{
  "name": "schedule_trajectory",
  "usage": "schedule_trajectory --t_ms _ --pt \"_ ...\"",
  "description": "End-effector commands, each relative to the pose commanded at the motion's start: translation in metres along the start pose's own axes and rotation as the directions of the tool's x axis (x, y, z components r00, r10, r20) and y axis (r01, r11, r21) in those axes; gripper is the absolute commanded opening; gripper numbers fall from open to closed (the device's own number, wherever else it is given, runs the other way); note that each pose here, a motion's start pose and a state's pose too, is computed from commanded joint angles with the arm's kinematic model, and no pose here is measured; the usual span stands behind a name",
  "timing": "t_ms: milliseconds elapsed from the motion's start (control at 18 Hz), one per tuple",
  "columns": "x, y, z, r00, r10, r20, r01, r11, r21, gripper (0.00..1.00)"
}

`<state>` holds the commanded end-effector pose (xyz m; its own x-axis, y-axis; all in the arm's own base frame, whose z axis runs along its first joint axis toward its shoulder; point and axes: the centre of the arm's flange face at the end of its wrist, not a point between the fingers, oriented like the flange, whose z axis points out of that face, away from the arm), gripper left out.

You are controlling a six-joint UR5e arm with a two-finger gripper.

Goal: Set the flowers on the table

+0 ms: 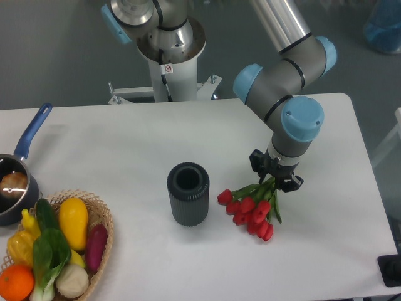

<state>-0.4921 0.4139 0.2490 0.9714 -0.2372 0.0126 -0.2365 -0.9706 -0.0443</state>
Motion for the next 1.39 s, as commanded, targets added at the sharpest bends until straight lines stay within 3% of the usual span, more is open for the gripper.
schedule_trajectory --t_ms 56,111,222,444,889,1167,1389 --pt "-0.001 0.001 -0.001 1.0 0.003 0.003 -0.003 1.0 0.001 0.61" --pt "-0.002 0.002 -0.004 1.0 0.003 0.009 -0.004 1.0 0.004 0.79" --pt "-0.011 0.006 -0.019 0.999 -0.001 0.04 0.001 1.0 0.014 0.99" --pt "-0.01 0.023 -0.034 0.997 -0.045 0.055 0.043 0.999 0.03 1.0" --pt "0.002 0.029 -0.102 0.986 -0.078 0.145 0.06 0.991 0.12 1.0" --pt "0.024 0.012 -0.169 0.968 -0.045 0.247 -0.002 0.982 0.187 1.0" --pt "0.037 -0.002 -0.194 0.957 -0.023 0.288 -0.036 0.979 0.198 1.0"
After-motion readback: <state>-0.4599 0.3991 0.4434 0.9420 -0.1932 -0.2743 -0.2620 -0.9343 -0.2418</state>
